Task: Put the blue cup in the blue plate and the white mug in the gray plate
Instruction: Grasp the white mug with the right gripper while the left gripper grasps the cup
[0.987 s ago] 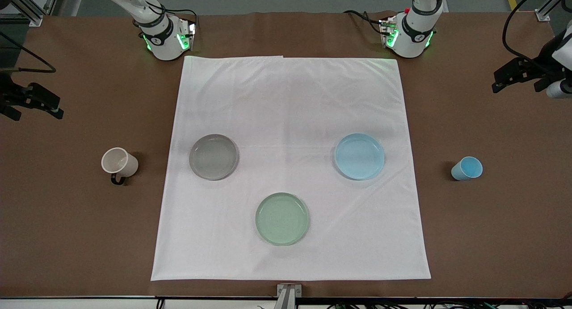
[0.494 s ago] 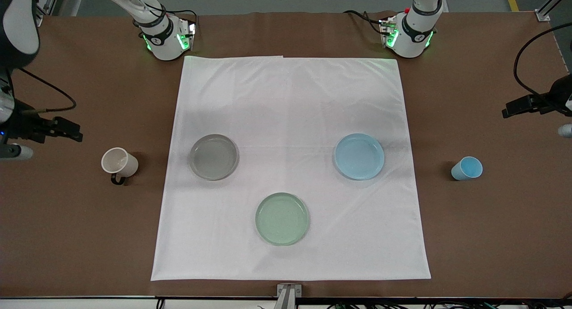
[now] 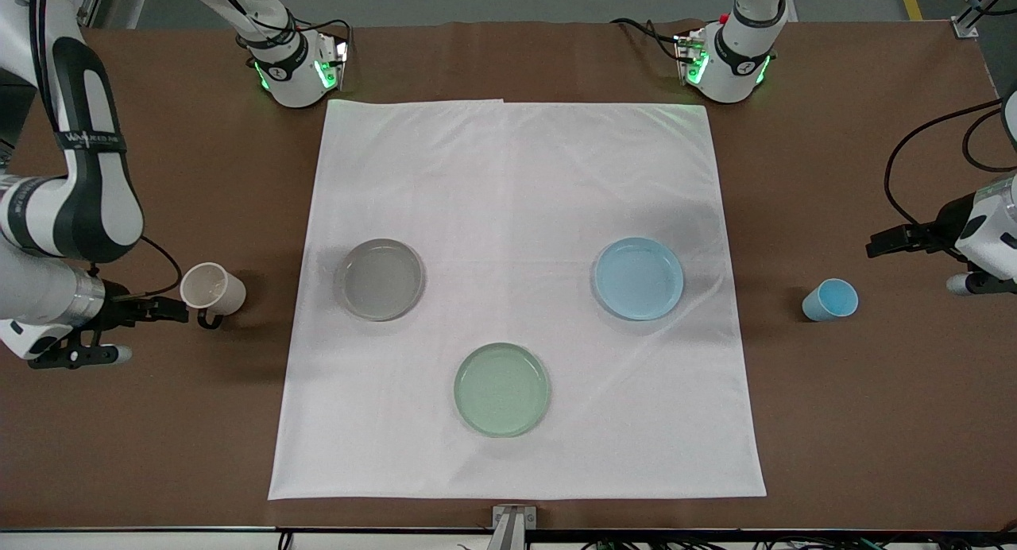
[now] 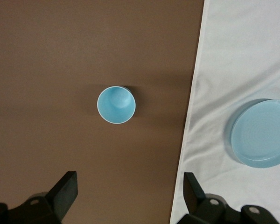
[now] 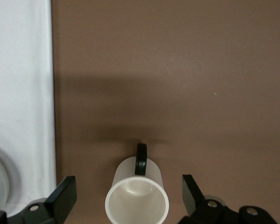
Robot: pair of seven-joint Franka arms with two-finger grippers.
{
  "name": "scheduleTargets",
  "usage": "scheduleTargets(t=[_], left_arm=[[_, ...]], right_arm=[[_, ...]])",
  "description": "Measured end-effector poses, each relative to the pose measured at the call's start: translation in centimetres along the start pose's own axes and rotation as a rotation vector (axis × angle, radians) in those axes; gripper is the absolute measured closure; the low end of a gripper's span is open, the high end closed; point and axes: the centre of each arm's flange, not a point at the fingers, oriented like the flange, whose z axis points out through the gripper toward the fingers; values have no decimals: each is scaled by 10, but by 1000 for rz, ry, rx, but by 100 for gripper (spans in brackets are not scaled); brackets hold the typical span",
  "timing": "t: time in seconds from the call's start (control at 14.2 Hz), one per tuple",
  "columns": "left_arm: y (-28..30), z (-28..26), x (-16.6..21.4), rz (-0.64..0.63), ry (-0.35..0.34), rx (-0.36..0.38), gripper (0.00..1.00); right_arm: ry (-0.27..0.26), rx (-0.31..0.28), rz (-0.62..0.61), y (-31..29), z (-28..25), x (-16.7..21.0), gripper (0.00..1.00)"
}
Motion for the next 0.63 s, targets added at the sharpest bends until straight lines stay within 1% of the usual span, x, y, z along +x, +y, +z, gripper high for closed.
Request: scheduleTargets(t=[0.21,0.28,0.49,0.63], left_arm=[[-4,17,8,8,-6,1,0],[-4,21,10,9,-6,0,0],[-5,31,17,13,6,2,0],[-7,46,21,26,27,34,0]], right_arm=[[49,-8,-2,-2,42,-4,0],[50,-8,-2,-2,52,-8,0],[14,0,5,0,75,-20,0],[4,2,9,1,87,-26,1]])
